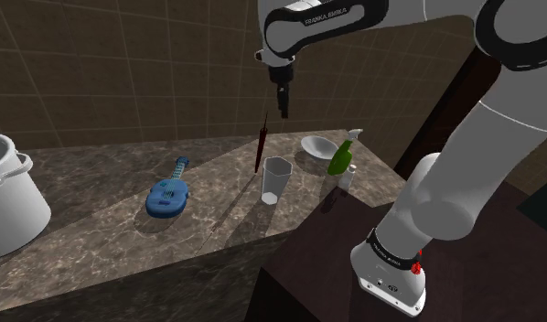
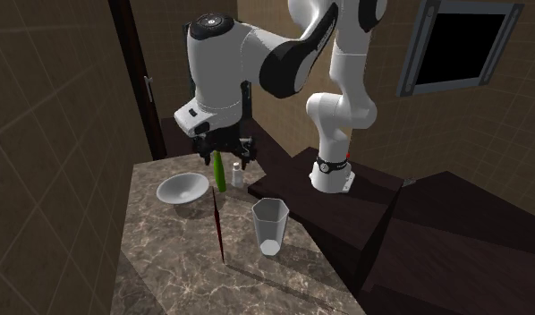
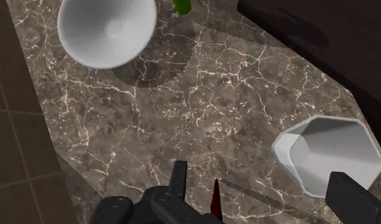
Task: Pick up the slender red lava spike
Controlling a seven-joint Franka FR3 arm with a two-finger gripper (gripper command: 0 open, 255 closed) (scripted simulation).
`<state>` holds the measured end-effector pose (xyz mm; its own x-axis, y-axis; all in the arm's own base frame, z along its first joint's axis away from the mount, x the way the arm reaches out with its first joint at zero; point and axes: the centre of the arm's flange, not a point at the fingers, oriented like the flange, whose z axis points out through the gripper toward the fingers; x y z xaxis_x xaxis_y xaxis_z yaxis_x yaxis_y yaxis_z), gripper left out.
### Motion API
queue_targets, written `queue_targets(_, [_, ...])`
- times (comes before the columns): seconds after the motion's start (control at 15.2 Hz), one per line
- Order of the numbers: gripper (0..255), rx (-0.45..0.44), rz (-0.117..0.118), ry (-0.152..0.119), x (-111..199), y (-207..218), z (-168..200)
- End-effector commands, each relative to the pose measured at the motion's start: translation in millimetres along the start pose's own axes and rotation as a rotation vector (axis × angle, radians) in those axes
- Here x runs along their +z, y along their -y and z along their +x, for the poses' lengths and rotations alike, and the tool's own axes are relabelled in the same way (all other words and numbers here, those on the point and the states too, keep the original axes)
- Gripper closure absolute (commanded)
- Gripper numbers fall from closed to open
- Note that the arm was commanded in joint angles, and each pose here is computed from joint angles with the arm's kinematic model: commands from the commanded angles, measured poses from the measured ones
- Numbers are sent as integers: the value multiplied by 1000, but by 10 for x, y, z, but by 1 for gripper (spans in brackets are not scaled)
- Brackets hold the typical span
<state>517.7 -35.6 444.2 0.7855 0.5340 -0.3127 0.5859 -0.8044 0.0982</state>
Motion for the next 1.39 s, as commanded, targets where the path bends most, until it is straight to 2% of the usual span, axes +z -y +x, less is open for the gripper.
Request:
queue_targets(0.0, [0,-92,-19,36,115,-35,291])
queue_targets(0.33, [0,-313,-65,125,477,-5,966])
queue_targets(0.86, [0,-326,-68,130,879,41,1132])
queue_targets(0.99, [0,-326,-68,130,880,41,1132])
queue_targets(1.06, [255,-327,-68,130,884,40,1128])
queue_targets(1.32, [255,-327,-68,130,886,37,1126])
